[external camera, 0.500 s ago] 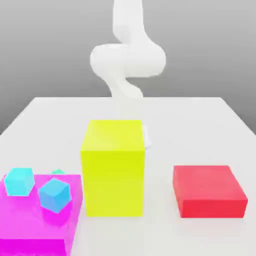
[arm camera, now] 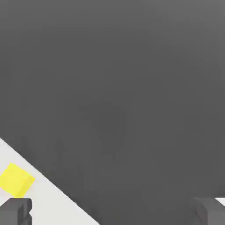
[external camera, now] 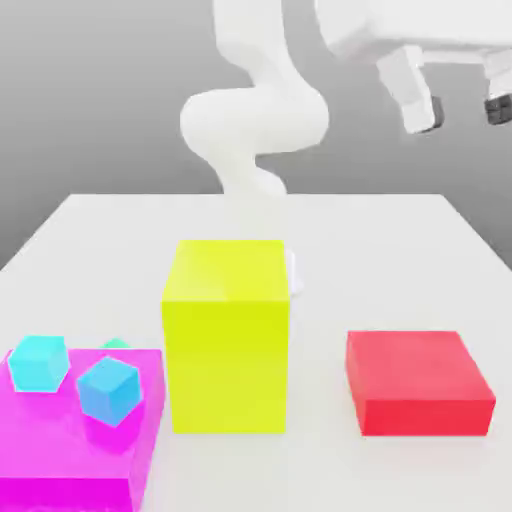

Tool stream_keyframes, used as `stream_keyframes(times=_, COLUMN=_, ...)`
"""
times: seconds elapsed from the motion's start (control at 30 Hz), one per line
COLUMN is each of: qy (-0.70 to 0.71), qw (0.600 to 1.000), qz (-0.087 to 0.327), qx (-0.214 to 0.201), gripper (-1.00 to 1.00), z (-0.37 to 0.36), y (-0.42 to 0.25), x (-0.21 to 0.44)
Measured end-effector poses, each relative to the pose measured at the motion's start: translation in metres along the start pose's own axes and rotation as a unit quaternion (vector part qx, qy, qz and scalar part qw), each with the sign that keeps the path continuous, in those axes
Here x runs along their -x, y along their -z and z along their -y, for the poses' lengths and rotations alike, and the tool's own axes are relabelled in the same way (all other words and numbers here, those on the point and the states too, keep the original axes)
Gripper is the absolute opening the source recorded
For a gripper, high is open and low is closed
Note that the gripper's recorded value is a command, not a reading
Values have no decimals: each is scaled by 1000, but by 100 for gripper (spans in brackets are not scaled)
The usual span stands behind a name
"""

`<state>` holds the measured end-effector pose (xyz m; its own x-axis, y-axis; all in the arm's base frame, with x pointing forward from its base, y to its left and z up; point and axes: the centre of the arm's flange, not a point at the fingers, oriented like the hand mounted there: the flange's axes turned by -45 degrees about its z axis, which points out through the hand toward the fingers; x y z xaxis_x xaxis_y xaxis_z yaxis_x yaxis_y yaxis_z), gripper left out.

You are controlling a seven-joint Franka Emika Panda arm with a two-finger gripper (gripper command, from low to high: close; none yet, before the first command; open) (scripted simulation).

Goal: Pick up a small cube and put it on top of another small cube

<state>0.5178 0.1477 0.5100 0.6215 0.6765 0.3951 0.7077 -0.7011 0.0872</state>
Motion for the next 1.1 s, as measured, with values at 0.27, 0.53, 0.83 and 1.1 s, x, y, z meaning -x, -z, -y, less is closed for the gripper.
stream_keyframes(times=0.27, qy=177, qw=980, qz=69, qx=-64, gripper=0, z=64, y=-140, x=-27)
stream_keyframes(times=0.53, qy=350, qw=920, qz=135, qx=-111, gripper=0, z=139, y=-271, x=-15)
stream_keyframes(times=0.83, qy=425, qw=881, qz=162, qx=-128, gripper=-100, z=180, y=-375, x=21)
stream_keyframes(times=1.1, qy=426, qw=881, qz=163, qx=-129, gripper=-100, z=177, y=-339, x=6)
